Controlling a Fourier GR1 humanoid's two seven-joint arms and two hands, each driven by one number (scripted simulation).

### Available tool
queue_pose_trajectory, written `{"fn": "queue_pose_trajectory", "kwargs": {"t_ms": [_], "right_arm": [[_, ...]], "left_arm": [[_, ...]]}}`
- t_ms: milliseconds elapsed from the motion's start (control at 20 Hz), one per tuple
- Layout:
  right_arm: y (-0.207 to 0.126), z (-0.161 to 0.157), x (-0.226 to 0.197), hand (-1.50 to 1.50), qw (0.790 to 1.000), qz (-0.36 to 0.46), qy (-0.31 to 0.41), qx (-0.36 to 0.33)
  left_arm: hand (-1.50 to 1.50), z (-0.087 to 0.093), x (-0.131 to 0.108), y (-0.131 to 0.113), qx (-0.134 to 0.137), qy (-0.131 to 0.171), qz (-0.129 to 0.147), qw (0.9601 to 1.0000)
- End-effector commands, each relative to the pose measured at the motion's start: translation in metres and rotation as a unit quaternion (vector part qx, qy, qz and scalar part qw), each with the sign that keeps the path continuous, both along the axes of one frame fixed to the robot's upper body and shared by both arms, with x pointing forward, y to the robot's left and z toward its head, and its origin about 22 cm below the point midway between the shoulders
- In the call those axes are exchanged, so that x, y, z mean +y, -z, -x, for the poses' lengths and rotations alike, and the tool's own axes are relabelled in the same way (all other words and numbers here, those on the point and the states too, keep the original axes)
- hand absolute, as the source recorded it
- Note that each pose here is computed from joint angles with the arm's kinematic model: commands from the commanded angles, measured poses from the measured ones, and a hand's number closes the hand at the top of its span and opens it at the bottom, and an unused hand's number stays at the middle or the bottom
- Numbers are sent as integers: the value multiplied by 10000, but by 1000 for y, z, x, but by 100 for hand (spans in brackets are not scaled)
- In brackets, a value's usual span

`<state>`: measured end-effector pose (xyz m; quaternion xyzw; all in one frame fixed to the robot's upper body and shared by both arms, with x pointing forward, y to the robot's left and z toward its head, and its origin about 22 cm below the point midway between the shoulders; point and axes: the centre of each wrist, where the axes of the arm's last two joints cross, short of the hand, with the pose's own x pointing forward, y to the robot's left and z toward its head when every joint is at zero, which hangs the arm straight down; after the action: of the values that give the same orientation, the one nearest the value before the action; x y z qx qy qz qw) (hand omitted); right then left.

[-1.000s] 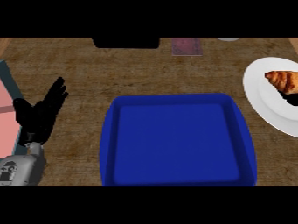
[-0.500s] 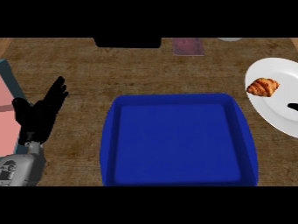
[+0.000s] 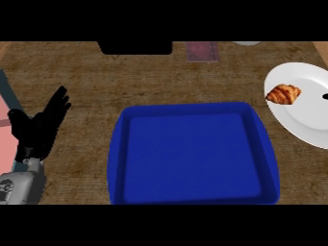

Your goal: Pick the croissant from the tray and place it in the plate

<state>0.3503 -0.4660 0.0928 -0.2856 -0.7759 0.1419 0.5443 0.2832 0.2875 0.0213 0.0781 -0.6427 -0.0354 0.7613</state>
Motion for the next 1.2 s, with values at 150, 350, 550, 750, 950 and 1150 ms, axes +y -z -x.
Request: {"fn": "queue_pose_trajectory", "kwargs": {"t_ms": [150,350,550,750,950,1150], "right_arm": [[-20,4,-19,-150,9847,-1555,-385,691],[19,22,-25,-150,9726,-2074,-597,867],[6,53,-64,-150,9786,-1876,-603,585],[-1,55,-74,-150,9814,-1795,-516,449],[4,76,-91,-150,9823,-1762,-414,486],[-1,97,-110,-150,9829,-1768,-271,431]], "left_arm": [[0,9,3,5,-24,37,6,10000],[0,-8,7,-13,-14,-9,26,10000],[0,-14,-4,-6,-84,-26,3,10000],[0,4,9,-6,-59,63,-74,9999],[0,12,15,-1,-78,33,-85,9999],[0,-3,-16,-5,-68,95,-8,9999]]}}
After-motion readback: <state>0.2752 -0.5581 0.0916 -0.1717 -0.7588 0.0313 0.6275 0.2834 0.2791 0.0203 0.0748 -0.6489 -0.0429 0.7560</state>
